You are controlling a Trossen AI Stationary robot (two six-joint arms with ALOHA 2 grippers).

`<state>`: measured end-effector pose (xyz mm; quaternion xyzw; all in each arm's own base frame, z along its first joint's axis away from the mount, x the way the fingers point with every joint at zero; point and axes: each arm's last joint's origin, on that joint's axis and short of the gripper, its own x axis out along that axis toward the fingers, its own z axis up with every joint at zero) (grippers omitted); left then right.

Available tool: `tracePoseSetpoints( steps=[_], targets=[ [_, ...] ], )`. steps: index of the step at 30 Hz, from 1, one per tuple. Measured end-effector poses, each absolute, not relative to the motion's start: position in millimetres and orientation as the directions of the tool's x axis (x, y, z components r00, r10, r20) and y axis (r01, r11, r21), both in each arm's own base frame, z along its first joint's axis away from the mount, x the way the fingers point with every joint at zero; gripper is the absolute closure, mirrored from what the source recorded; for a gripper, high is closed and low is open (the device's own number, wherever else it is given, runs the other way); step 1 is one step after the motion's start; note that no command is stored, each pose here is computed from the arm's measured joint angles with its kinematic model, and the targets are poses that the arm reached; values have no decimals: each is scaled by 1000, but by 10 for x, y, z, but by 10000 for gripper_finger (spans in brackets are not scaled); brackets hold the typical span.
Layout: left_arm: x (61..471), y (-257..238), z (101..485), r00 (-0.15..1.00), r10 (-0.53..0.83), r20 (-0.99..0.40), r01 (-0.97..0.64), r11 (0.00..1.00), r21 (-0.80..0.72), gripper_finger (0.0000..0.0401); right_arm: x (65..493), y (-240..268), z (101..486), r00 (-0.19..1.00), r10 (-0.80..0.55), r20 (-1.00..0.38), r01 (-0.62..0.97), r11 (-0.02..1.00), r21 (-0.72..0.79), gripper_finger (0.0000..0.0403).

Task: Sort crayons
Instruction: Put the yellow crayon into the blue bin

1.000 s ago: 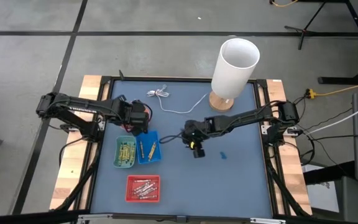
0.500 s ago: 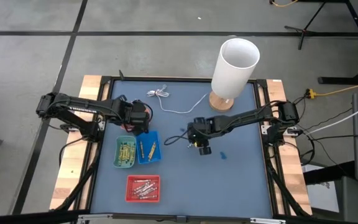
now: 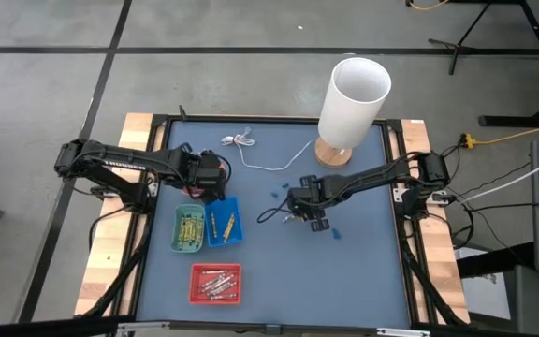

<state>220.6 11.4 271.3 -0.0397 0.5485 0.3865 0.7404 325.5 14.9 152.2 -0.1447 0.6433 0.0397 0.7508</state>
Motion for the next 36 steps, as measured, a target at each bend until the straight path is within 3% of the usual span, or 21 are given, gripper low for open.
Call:
tracePoseSetpoints(
  steps=[17, 30, 36],
  targets=[
    [2228, 114, 2713, 120, 529, -840, -625, 698, 350, 302, 3199, 164, 1414, 172, -49, -984, -258, 962, -93, 257],
    [2229, 114, 2714, 120, 529, -840, -625, 698, 349, 302, 3193, 178, 1409, 165, -21, -986, -265, 962, -64, 377],
    [2229, 115, 2714, 120, 533, -838, -626, 696, 353, 302, 3193, 178, 1410, 166, -23, -986, -264, 962, -67, 396]
  ],
)
